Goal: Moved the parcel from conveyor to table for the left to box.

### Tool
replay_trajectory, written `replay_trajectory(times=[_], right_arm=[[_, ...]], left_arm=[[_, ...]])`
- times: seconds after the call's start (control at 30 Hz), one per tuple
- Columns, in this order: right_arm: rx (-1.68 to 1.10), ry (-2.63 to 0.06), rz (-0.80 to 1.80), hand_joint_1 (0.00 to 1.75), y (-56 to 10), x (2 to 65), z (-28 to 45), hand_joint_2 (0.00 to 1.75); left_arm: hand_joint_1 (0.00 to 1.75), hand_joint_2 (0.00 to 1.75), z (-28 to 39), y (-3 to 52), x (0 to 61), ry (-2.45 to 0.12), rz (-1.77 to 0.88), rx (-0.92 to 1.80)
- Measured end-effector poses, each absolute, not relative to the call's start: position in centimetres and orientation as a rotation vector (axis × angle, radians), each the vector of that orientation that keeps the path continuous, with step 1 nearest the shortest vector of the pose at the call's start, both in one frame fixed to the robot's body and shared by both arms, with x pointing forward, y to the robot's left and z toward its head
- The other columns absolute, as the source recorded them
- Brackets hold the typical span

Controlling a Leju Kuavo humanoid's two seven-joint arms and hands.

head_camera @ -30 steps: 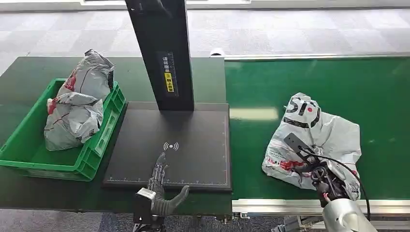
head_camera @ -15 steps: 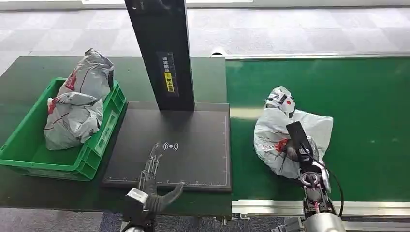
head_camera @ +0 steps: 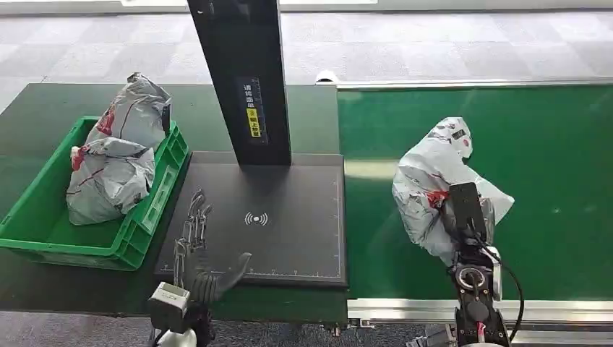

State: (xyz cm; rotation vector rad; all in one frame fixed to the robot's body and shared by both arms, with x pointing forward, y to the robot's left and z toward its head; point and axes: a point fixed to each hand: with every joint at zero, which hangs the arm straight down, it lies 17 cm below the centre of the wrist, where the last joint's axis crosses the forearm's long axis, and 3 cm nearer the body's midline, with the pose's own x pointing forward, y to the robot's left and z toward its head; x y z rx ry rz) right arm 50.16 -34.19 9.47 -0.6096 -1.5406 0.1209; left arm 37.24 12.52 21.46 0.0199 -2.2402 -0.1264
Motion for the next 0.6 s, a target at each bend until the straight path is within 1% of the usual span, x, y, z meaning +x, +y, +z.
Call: replay_trajectory(times=[0.13, 0.23, 0.4, 0.6], right_arm=[[-0.640, -1.780, 0.015, 1.75, -34.8, 47.5, 16.4, 1.75], [-0.550, -1.859, 0.054, 1.75, -32.5, 46.8, 18.7, 1.75], [-0.289, -1.906, 0.285, 1.75, -21.9, 46.8, 19.0, 1.75], [-0.026, -1.912, 0.447, 1.75, -11.0, 46.2, 19.6, 1.75]], left_arm=[[0.00, 1.75, 25.4, 15.3, 38.4, -2.332, -0.026, 0.046], [0.00, 1.75, 29.4, 16.9, 38.7, -2.424, 0.044, 0.032], [0.00, 1.75, 33.2, 17.8, 39.3, -2.508, 0.094, 0.000], [0.00, 1.75, 35.3, 19.6, 40.4, -2.538, 0.170, 0.052]])
